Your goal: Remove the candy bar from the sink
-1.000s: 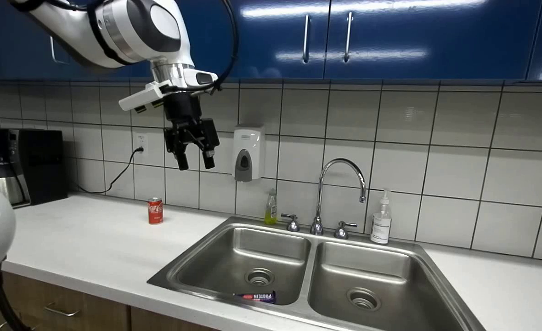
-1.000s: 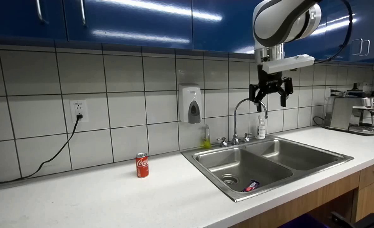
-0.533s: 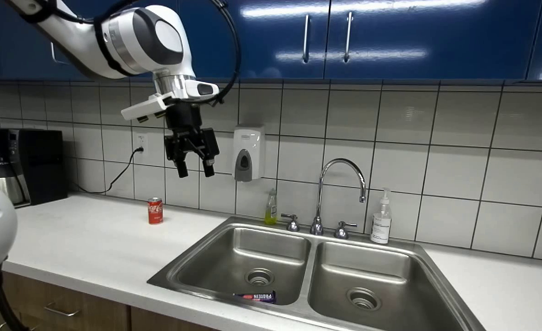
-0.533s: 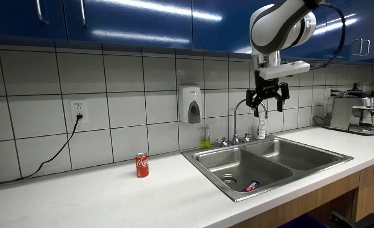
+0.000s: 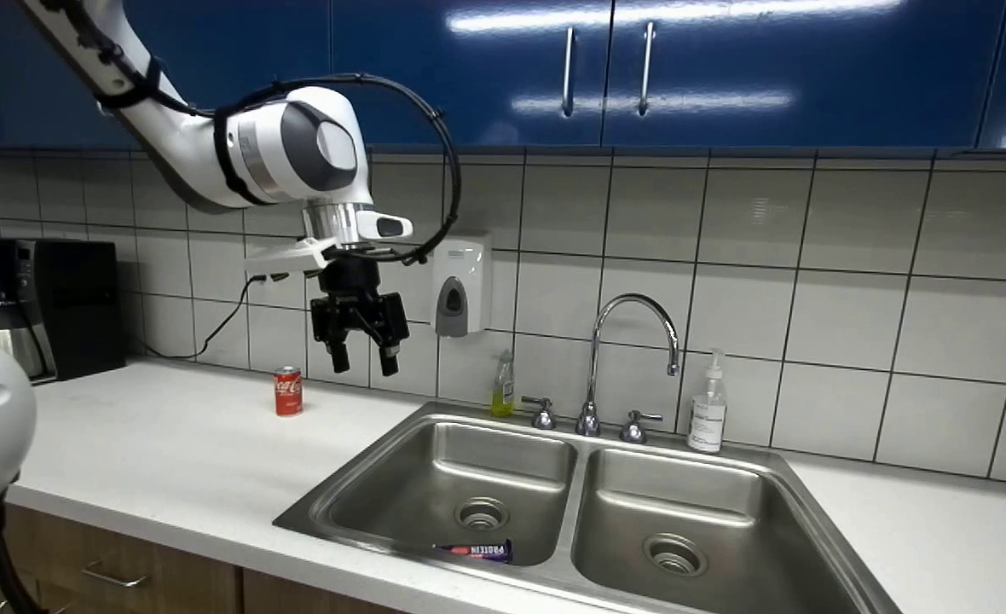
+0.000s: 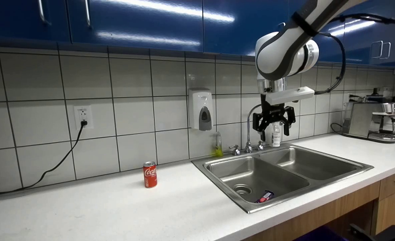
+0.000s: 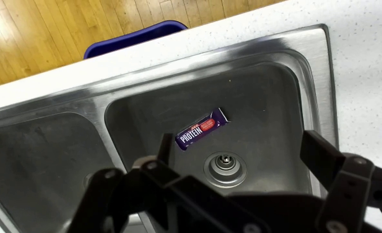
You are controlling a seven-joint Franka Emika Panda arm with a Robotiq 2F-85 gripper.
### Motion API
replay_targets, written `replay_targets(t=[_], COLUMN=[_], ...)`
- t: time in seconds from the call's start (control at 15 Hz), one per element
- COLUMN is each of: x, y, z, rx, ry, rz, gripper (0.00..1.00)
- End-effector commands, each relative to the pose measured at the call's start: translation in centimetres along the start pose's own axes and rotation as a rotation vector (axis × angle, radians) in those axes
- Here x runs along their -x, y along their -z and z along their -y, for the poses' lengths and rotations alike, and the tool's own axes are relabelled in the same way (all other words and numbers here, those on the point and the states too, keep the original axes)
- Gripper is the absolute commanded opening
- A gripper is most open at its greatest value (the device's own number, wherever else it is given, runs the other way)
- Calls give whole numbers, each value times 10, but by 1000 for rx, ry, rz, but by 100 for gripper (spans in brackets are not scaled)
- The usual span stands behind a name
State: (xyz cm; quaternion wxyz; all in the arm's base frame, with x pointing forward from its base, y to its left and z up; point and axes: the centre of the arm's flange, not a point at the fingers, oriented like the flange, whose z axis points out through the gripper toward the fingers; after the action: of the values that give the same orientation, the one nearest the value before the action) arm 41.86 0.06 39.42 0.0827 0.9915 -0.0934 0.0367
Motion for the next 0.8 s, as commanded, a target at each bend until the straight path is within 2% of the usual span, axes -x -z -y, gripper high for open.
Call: replay_targets(t=[0.0,0.73], x=[-20,-70], y=[-30,-132], z=[6,17], rx=[-7,-6], ry=[25,39], rz=[10,14], gripper=[100,100])
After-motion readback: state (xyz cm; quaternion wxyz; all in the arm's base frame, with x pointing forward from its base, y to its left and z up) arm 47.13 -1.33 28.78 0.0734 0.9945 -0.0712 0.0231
